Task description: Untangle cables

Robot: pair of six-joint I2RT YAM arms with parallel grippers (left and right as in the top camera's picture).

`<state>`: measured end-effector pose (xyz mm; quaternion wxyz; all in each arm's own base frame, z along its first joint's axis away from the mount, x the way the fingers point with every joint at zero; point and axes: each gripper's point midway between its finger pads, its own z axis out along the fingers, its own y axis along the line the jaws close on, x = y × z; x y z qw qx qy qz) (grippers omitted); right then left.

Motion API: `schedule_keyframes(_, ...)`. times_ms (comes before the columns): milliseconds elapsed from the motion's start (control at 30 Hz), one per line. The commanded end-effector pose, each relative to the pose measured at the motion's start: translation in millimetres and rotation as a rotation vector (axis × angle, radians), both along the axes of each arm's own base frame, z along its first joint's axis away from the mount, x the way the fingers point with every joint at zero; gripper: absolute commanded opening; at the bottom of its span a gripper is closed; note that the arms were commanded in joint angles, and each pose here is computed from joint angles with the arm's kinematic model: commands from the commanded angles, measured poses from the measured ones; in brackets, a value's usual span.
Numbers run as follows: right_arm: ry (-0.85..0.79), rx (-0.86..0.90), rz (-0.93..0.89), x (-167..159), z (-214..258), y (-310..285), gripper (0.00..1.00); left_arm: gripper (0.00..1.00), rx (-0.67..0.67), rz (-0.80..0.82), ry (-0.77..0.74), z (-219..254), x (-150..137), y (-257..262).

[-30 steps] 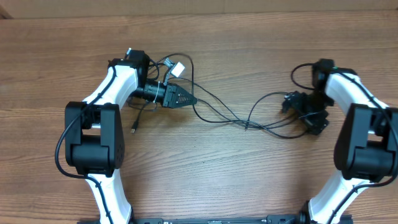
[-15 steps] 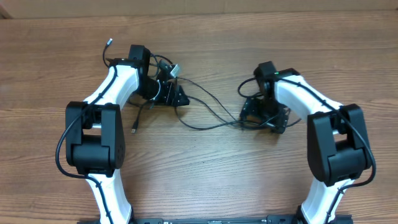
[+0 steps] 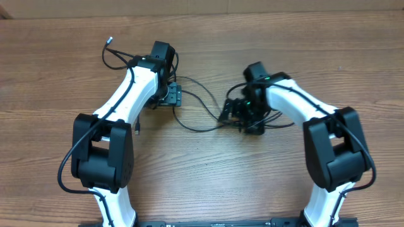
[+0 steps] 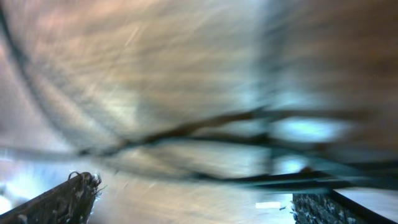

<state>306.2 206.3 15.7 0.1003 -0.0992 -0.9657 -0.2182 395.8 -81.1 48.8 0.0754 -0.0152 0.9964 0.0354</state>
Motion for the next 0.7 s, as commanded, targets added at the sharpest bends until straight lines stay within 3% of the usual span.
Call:
schedule_keyframes(0, 0.111, -0.010, 0.094, -40.0, -33.7, 18.5, 1.00, 0.88, 0.079, 0.118, -0.063, 15.3, 10.4, 27.9)
schedule_keyframes(67, 0.116, 0.006, 0.130, -48.6, -31.2, 31.8, 1.00, 0.92, 0.073, 0.181, -0.062, 15.1, 10.4, 38.1)
schedule_keyframes(133, 0.103, 0.006, 0.146, -47.1, -25.2, 36.7, 0.90, 0.93, 0.052, 0.204, -0.055, 14.3, 10.2, 42.3)
schedule_keyframes(200, 0.083, 0.016, 0.147, -38.6, -12.8, 37.3, 0.86, 0.93, 0.030, 0.210, -0.050, 13.7, 10.2, 42.1)
schedule_keyframes(333, -0.001, 0.053, 0.156, -9.8, 25.0, 27.2, 0.90, 1.00, 0.023, 0.210, -0.054, 13.8, 11.7, 41.5)
schedule_keyframes(367, -0.024, 0.056, 0.155, -1.2, 31.2, 22.0, 1.00, 1.00, 0.023, 0.210, -0.056, 13.8, 11.9, 41.2)
schedule_keyframes(500, -0.093, -0.051, 0.073, 29.6, 23.9, -14.6, 1.00, 1.00, 0.023, 0.210, -0.056, 13.8, 11.9, 41.1)
schedule_keyframes(667, -0.200, -0.030, -0.011, 68.3, 25.3, -34.6, 1.00, 1.00, 0.020, 0.210, -0.056, 13.5, 12.4, 40.6)
